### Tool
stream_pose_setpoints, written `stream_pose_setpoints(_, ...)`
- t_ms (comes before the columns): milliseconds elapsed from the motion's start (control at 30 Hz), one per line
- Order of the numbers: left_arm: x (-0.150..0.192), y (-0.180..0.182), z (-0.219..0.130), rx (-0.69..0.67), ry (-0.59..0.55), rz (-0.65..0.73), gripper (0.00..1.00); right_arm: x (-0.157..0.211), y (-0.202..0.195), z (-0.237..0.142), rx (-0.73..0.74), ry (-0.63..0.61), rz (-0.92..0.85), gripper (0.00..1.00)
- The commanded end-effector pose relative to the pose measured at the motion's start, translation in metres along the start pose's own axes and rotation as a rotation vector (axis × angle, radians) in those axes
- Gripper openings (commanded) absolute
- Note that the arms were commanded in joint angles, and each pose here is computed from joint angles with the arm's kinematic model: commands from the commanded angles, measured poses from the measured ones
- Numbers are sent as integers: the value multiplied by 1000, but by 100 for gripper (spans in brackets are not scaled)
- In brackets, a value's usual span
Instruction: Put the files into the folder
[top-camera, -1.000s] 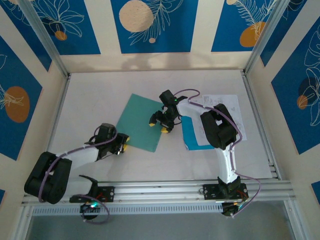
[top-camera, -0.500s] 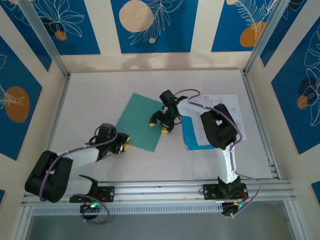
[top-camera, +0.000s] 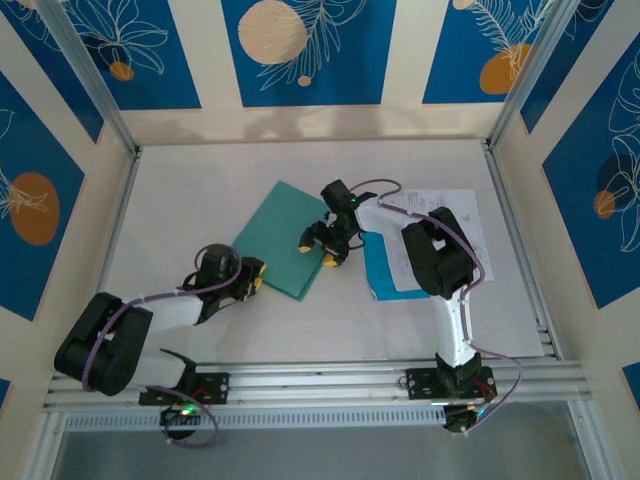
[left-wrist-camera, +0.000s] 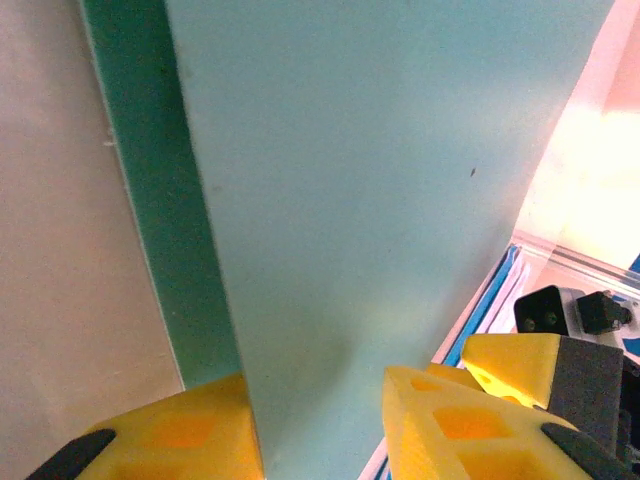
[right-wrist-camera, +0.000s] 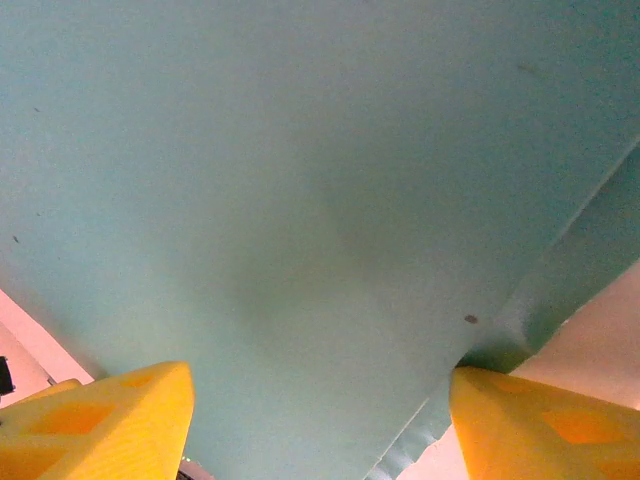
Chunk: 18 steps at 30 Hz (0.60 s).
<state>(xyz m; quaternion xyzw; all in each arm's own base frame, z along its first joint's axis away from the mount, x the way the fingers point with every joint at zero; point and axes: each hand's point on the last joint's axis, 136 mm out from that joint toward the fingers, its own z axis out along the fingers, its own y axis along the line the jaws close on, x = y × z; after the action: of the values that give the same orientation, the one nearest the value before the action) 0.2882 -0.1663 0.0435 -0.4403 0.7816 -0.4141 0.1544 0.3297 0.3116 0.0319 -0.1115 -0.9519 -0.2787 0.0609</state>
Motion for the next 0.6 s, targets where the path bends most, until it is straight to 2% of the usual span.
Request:
stream_pose_setpoints(0,0,-19,-3,80,-15,15,34,17,-32,18,83,82,53,70)
stream_pose_setpoints(267,8,-32,0,129,-1,17,26,17,-24,16,43,84,41,71)
stream_pose_setpoints(500,9,-35,-9,145,-13,3,1,13,-15,4,-24,65,68,68)
stream_pose_setpoints(567,10,-33,-11,141,-12,2,0,11,-10,0,-51,58,78,65)
